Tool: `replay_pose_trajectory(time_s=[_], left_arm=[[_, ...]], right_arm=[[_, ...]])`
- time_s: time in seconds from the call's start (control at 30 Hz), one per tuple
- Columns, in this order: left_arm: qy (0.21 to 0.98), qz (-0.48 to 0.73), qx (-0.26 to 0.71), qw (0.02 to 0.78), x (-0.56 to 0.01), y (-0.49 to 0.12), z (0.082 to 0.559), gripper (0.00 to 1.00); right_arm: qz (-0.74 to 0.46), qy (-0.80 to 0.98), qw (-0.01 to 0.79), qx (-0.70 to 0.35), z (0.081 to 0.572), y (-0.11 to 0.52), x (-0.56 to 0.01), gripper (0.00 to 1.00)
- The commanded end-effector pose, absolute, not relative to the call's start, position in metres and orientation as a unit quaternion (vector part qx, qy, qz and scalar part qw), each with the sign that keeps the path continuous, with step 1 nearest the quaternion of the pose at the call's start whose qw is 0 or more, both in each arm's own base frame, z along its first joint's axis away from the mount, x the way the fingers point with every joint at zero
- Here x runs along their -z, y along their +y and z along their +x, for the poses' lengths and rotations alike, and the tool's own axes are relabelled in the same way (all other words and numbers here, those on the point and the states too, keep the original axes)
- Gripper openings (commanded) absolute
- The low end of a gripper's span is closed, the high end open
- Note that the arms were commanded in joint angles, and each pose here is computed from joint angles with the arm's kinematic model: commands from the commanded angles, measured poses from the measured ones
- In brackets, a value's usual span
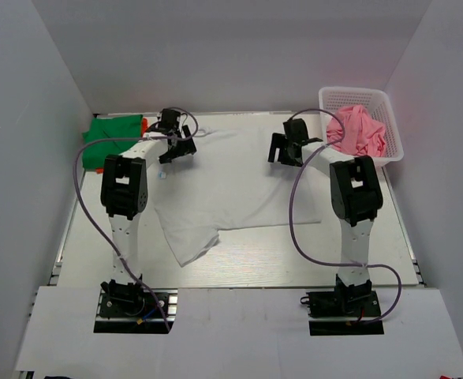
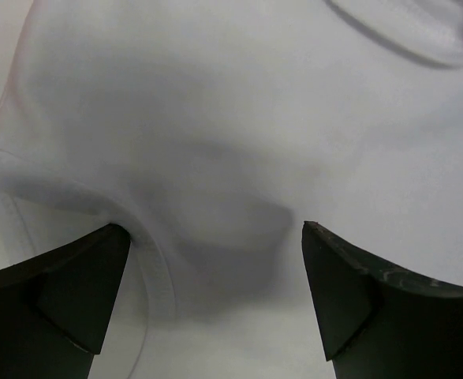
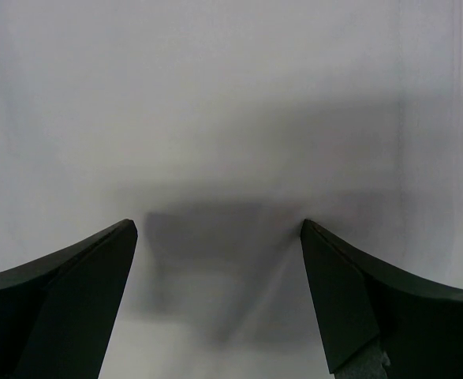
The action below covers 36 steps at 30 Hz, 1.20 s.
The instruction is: Fold and stack the t-shirts
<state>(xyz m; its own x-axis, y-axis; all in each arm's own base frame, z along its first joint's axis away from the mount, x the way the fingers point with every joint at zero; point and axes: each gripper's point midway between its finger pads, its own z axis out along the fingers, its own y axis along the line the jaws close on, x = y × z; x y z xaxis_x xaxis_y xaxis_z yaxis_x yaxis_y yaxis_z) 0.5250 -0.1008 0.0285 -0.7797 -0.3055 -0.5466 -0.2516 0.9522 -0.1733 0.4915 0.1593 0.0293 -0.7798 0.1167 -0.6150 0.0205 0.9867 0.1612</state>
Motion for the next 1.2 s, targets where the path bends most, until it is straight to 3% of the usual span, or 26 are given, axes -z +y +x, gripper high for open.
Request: replay_pose_trajectory(time_s=[0.0, 0.17, 0.27, 0.4, 0.43, 0.5, 0.53, 0.6, 0.63, 0.7, 0.73, 0.8, 1.0, 1.17], left_arm=[[0.954, -0.152, 0.028, 0.256, -0.006, -0.091, 0.530, 1.00], [0.946, -0.125, 0.028, 0.299, -0.027, -0.096, 0.585, 1.00], [0.938, -0.110, 0.047, 0.325, -0.047, -0.104, 0.603, 1.00], [0.915, -0.104, 0.067, 0.383, -0.116, -0.105, 0.602, 1.00], [0.922, -0.101, 0.058, 0.370, -0.108, -0.107, 0.586, 1.00], [0.910, -0.105, 0.064, 0.396, -0.151, -0.108, 0.566, 1.00], [0.923, -0.110, 0.065, 0.364, -0.131, -0.108, 0.543, 1.00], [0.928, -0.139, 0.072, 0.337, -0.129, -0.106, 0.496, 1.00], [0.931, -0.149, 0.070, 0.326, -0.125, -0.106, 0.477, 1.00], [0.944, -0.174, 0.059, 0.273, -0.091, -0.100, 0.421, 1.00], [0.937, -0.182, 0.084, 0.285, -0.112, -0.103, 0.404, 1.00], [0.949, -0.172, 0.084, 0.250, -0.093, -0.109, 0.357, 1.00], [0.945, -0.222, 0.125, 0.206, -0.080, -0.107, 0.239, 1.00], [0.952, -0.214, 0.157, 0.152, -0.048, -0.115, 0.190, 0.96]], right_arm=[[0.062, 0.941, 0.329, -0.044, 0.513, 0.148, -0.028, 0.90], [0.058, 0.935, 0.348, -0.037, 0.554, 0.145, -0.027, 0.90], [0.026, 0.918, 0.390, -0.062, 0.575, 0.159, -0.068, 0.90], [-0.010, 0.885, 0.455, -0.103, 0.571, 0.175, -0.129, 0.90], [-0.017, 0.893, 0.437, -0.106, 0.552, 0.177, -0.105, 0.90], [-0.018, 0.863, 0.488, -0.132, 0.541, 0.180, -0.159, 0.90], [-0.016, 0.878, 0.460, -0.130, 0.509, 0.175, -0.134, 0.90], [-0.006, 0.853, 0.499, -0.156, 0.495, 0.176, -0.168, 0.90], [0.000, 0.875, 0.459, -0.151, 0.468, 0.171, -0.126, 0.90], [0.012, 0.877, 0.455, -0.155, 0.450, 0.166, -0.114, 0.90], [0.022, 0.868, 0.469, -0.165, 0.446, 0.163, -0.131, 0.90], [0.040, 0.873, 0.457, -0.166, 0.430, 0.158, -0.120, 0.90], [0.062, 0.857, 0.475, -0.188, 0.415, 0.153, -0.131, 0.90], [0.084, 0.857, 0.482, -0.163, 0.417, 0.141, -0.136, 0.90]])
